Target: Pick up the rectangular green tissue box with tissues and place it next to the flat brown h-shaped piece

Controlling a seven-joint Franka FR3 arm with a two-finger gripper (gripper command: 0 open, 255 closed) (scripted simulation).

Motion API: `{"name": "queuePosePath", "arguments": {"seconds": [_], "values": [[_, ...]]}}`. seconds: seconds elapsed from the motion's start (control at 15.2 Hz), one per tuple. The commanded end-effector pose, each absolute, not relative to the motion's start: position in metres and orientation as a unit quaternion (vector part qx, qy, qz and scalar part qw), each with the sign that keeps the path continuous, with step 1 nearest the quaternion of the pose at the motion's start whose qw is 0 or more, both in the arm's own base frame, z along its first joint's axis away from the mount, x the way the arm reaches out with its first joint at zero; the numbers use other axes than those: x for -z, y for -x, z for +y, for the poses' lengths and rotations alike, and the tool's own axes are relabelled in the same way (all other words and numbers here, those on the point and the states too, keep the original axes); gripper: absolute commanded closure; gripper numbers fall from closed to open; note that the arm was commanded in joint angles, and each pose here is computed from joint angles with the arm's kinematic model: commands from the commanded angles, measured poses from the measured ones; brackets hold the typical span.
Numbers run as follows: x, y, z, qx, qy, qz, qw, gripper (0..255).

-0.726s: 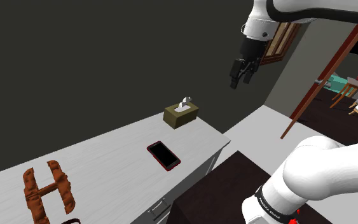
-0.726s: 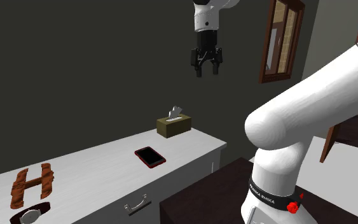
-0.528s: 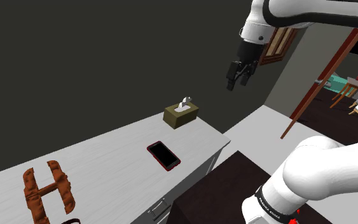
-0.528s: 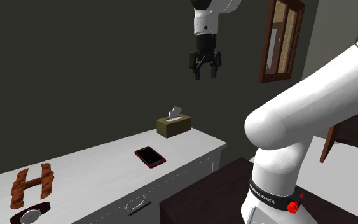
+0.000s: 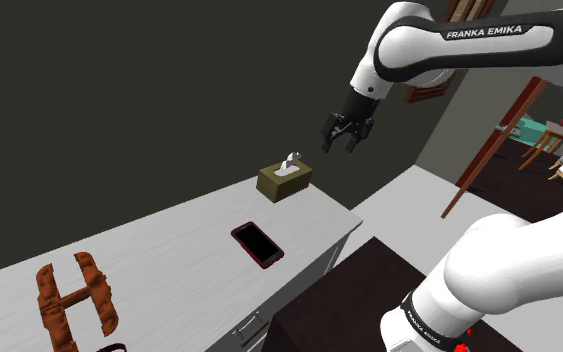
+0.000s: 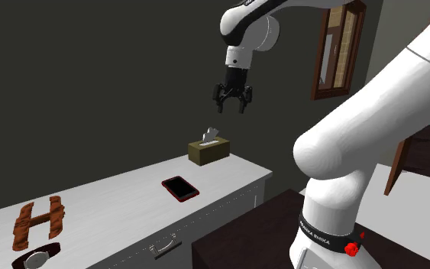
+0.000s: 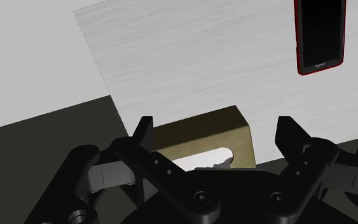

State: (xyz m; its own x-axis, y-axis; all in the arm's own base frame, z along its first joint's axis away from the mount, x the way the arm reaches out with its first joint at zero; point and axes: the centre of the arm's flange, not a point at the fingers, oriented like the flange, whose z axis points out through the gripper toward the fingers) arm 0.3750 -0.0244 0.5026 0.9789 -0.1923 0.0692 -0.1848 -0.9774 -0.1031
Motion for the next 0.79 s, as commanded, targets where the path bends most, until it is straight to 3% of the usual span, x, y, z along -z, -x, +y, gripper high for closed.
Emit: {"name": "queuePosePath", "arguments": {"seconds": [0.0, 0.73], "values": [[-0.485, -0.392, -0.025, 0.056, 0.989, 0.119, 0.067, 0], [-0.396, -0.475, -0.038, 0.125, 0.951, 0.235, 0.158, 0]]}}
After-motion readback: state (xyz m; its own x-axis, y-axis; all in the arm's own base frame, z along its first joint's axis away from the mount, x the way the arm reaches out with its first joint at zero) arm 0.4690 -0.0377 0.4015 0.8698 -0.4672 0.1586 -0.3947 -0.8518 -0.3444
